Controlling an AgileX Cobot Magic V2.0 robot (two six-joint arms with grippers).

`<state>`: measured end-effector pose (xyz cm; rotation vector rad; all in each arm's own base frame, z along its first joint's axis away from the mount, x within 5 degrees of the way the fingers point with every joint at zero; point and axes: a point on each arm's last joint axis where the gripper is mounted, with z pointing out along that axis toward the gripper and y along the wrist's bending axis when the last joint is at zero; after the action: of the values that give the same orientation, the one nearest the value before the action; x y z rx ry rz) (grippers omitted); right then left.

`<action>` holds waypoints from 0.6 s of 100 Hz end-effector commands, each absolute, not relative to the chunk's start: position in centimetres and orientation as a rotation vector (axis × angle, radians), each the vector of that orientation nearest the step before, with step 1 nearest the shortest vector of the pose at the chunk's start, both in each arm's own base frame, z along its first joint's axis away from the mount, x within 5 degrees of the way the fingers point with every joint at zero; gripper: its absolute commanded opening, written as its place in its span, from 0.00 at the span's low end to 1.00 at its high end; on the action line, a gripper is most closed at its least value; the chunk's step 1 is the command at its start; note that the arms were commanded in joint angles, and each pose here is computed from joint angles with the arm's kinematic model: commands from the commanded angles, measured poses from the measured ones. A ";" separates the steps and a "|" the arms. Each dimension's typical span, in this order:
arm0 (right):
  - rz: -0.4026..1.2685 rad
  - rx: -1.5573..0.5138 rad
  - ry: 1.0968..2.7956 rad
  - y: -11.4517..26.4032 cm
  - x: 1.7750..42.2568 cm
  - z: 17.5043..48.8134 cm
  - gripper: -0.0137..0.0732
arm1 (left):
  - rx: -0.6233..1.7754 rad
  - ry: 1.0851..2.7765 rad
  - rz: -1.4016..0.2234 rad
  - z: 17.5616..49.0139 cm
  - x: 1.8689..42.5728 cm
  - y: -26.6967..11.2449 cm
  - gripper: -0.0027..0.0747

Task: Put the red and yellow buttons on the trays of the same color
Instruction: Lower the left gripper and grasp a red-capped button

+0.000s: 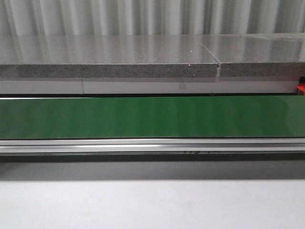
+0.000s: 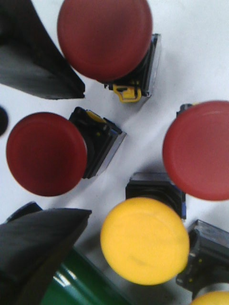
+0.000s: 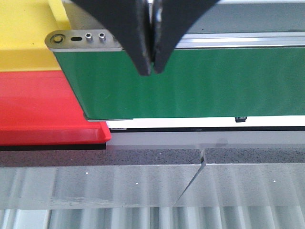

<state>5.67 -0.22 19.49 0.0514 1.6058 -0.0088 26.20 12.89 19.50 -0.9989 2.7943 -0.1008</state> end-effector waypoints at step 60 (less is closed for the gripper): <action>-0.029 0.031 1.507 -0.2 5.5 20.7 0.08 | -0.923 2.680 -0.084 23.2 26.1 12.5 0.23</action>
<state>5.67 -0.22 19.49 0.0514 1.6058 -0.0088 26.16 12.88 20.23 -0.9800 2.7591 -0.0889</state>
